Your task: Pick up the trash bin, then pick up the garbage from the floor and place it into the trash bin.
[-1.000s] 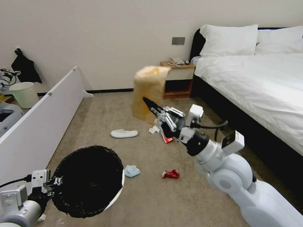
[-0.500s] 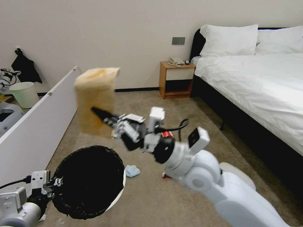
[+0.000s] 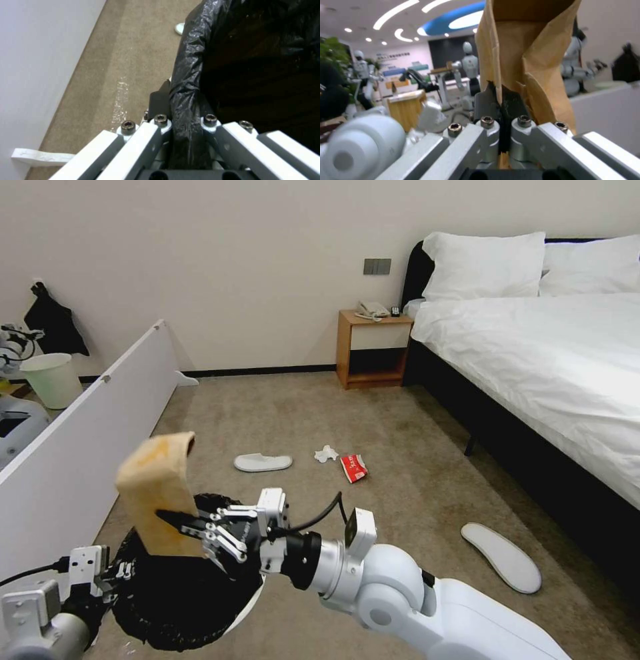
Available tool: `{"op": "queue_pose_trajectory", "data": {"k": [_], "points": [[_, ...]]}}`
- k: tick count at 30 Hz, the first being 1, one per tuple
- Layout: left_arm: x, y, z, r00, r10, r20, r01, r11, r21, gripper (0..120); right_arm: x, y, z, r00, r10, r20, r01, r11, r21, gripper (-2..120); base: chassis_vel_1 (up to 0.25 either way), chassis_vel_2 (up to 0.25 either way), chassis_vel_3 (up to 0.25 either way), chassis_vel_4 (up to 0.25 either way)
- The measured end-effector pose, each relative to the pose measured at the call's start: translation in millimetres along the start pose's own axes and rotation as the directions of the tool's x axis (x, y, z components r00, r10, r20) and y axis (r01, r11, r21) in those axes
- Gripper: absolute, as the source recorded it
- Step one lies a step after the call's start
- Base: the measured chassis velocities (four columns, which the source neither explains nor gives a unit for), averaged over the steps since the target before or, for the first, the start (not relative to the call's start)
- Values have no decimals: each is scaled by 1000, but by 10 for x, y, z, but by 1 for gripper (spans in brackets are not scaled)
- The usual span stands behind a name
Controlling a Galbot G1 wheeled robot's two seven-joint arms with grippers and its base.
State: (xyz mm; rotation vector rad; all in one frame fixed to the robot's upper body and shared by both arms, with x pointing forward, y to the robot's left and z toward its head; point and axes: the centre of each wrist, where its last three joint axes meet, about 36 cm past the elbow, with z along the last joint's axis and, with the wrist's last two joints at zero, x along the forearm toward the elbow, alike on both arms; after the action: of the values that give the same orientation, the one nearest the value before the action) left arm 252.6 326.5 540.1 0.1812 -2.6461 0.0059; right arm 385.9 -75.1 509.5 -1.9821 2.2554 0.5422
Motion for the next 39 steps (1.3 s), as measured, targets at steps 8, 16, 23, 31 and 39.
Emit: {"op": "queue_pose_trajectory", "data": {"k": [8, 16, 23, 31, 39], "points": [[21, -1, -6, 1000, 6, -3, -6, 1000, 0, 3, 154, -52, 156, 997, 55, -45, -55, 998, 5, 0, 0, 0, 0, 0], [49, -22, 12, 1000, 16, -12, -16, 1000, 6, 3, 171, -33, 242, 996, 68, -57, -68, 998, -4, 0, 0, 0, 0, 0], [57, -45, 7, 1000, 24, -11, -24, 1000, 14, 3, 89, -20, 347, 992, 84, -89, -84, 996, 11, 17, 0, 0, 0, 0], [56, -45, 0, 1000, 26, -8, -26, 1000, 17, 3, 60, 32, 265, 979, 106, -177, -102, 994, 30, 44, 0, 0, 0, 0], [73, -59, -7, 1000, 31, -5, -31, 999, 20, 3, 28, 75, 237, 974, 101, -201, -103, 995, 1, 77, 0, 0, 0, 0]]}}
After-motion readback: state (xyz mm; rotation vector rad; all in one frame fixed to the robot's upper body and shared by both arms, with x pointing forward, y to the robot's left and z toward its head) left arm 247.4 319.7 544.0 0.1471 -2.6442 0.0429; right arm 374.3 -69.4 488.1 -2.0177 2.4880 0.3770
